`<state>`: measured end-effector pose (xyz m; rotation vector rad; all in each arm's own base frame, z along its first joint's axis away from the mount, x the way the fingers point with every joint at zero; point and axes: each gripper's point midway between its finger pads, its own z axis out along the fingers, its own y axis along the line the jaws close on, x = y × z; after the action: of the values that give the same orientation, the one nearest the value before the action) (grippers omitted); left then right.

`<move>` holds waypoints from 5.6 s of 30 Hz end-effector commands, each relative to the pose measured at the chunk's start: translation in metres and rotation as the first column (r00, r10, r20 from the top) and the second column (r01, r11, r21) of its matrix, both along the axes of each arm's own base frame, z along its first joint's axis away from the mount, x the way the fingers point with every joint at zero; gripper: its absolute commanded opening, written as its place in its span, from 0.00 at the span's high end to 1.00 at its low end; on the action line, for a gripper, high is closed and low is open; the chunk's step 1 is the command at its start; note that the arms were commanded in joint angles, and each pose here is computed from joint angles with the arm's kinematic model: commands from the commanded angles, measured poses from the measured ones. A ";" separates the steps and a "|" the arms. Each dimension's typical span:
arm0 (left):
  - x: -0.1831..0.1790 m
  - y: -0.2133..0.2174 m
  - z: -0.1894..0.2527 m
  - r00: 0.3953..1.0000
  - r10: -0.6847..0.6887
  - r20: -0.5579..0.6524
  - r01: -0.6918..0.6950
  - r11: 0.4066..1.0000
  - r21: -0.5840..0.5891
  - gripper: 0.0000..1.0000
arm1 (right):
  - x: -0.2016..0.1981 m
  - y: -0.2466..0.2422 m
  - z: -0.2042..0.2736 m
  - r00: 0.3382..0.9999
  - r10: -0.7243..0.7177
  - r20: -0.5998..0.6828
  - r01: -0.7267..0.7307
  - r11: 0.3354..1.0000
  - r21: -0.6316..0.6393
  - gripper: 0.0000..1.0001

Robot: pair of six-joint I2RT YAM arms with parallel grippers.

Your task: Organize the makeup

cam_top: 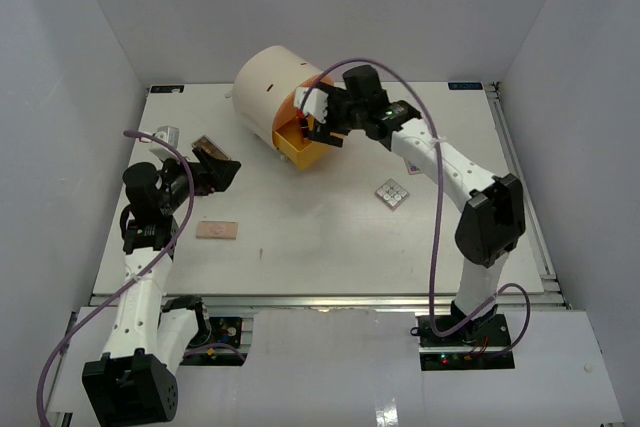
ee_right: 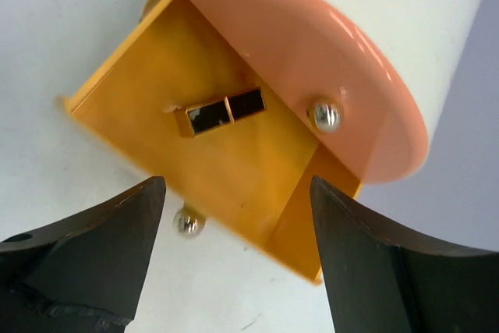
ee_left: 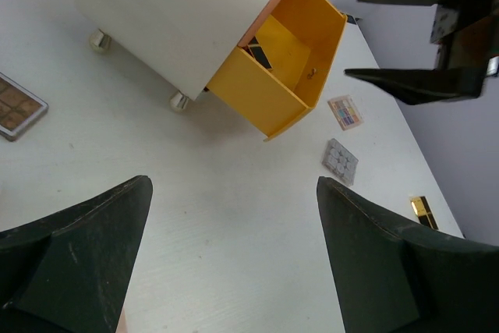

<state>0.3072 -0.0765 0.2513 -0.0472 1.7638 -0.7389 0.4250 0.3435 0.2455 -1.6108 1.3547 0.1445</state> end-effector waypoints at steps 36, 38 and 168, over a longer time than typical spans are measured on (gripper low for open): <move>-0.009 -0.007 -0.043 0.972 -0.016 -0.235 -0.011 0.994 -0.112 0.03 | -0.116 -0.267 -0.055 0.740 -0.202 -0.641 0.563 0.708 0.427 0.14; -0.005 -0.001 -0.046 0.971 0.027 -0.239 -0.050 0.995 -0.088 0.03 | -0.120 -0.260 -0.055 0.735 -0.175 -0.655 0.554 0.711 0.432 0.14; -0.061 -0.026 -0.011 0.986 -0.074 -0.146 0.051 0.986 -0.156 0.02 | -0.168 -0.406 -0.169 0.129 -0.872 -0.473 0.908 0.295 -0.296 0.10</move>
<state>0.2464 -0.0994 0.2366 -0.1738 1.8527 -0.9246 0.2826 -0.0433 0.1103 -0.3689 2.4247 0.0034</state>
